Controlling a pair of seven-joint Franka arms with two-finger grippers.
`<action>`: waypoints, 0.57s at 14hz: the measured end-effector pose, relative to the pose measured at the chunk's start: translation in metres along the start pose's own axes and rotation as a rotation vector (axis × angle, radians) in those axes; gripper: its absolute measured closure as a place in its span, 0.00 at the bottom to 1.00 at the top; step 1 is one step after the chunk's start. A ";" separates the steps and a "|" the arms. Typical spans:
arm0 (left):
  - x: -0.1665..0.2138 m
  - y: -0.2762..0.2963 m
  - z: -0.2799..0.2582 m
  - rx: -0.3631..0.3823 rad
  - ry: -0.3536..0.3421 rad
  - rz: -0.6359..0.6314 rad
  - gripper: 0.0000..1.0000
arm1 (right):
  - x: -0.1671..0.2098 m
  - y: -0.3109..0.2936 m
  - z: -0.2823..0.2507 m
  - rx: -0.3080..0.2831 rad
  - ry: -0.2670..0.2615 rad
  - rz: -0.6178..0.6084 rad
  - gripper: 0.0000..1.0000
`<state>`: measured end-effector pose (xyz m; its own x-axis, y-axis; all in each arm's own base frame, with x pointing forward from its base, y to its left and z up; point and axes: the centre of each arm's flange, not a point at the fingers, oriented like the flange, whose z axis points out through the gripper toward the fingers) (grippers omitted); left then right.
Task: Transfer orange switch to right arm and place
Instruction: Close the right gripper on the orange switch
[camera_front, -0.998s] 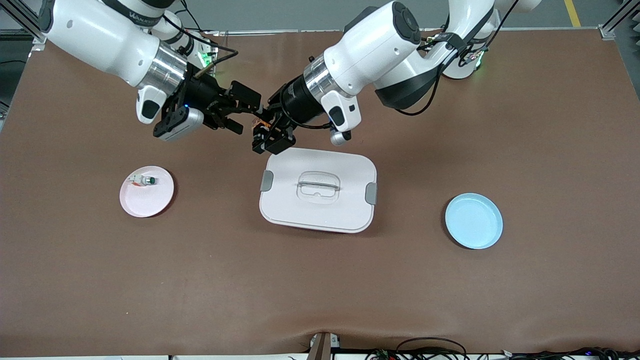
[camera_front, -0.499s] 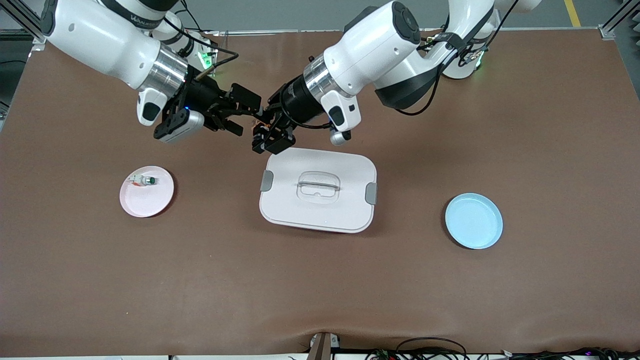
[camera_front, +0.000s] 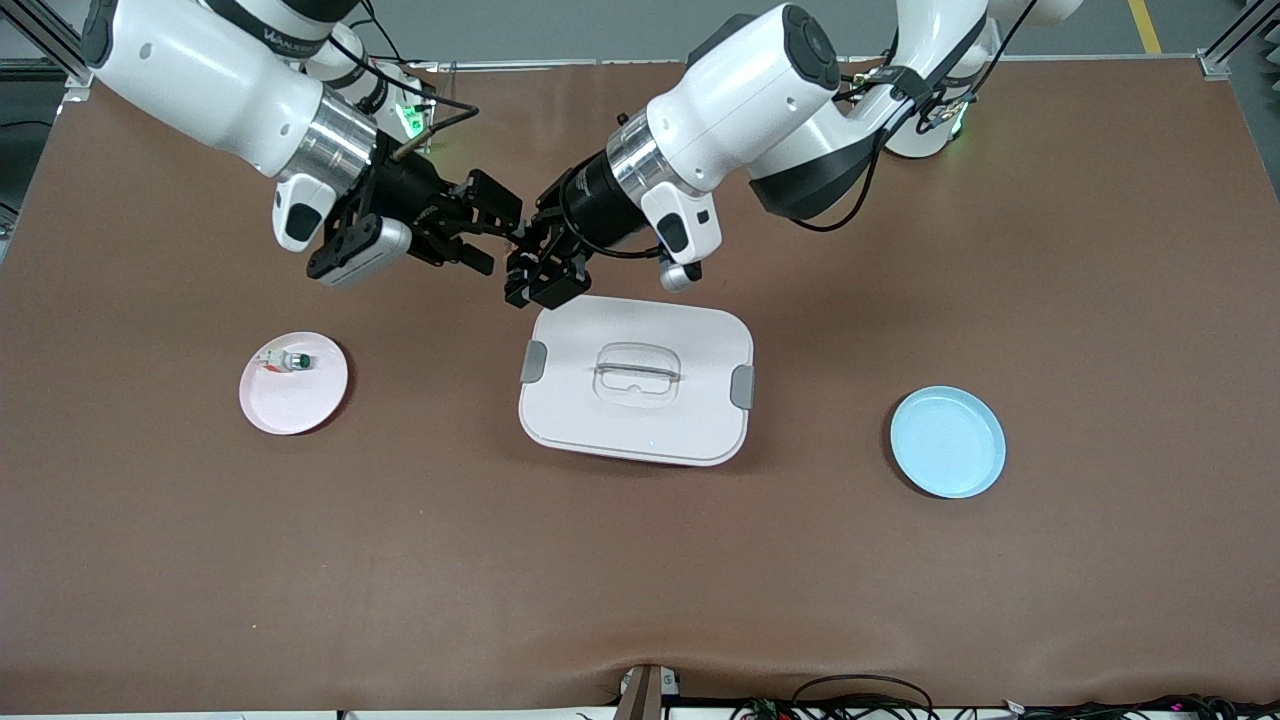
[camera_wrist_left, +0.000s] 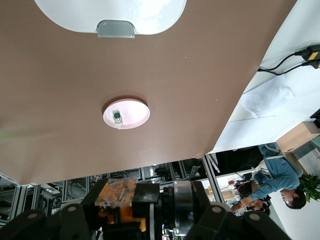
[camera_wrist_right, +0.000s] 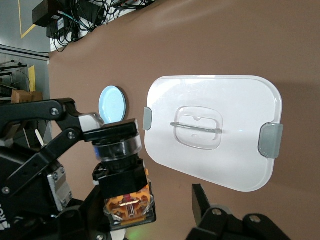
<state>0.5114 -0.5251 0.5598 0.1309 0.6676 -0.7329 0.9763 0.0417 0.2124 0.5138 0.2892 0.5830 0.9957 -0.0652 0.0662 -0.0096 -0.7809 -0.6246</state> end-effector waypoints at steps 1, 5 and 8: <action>0.000 0.000 0.000 0.000 0.000 0.000 0.28 | 0.000 0.000 0.000 0.000 0.001 -0.003 0.25; 0.000 0.001 0.000 -0.001 0.000 0.000 0.28 | 0.001 -0.002 -0.001 -0.003 0.011 -0.015 0.28; 0.002 0.001 0.000 -0.003 0.002 -0.001 0.28 | 0.001 -0.004 0.000 -0.001 0.016 -0.018 0.32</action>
<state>0.5130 -0.5237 0.5593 0.1299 0.6693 -0.7315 0.9759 0.0441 0.2136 0.5154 0.2921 0.5850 0.9940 -0.0611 0.0902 0.0084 -0.7827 -0.6224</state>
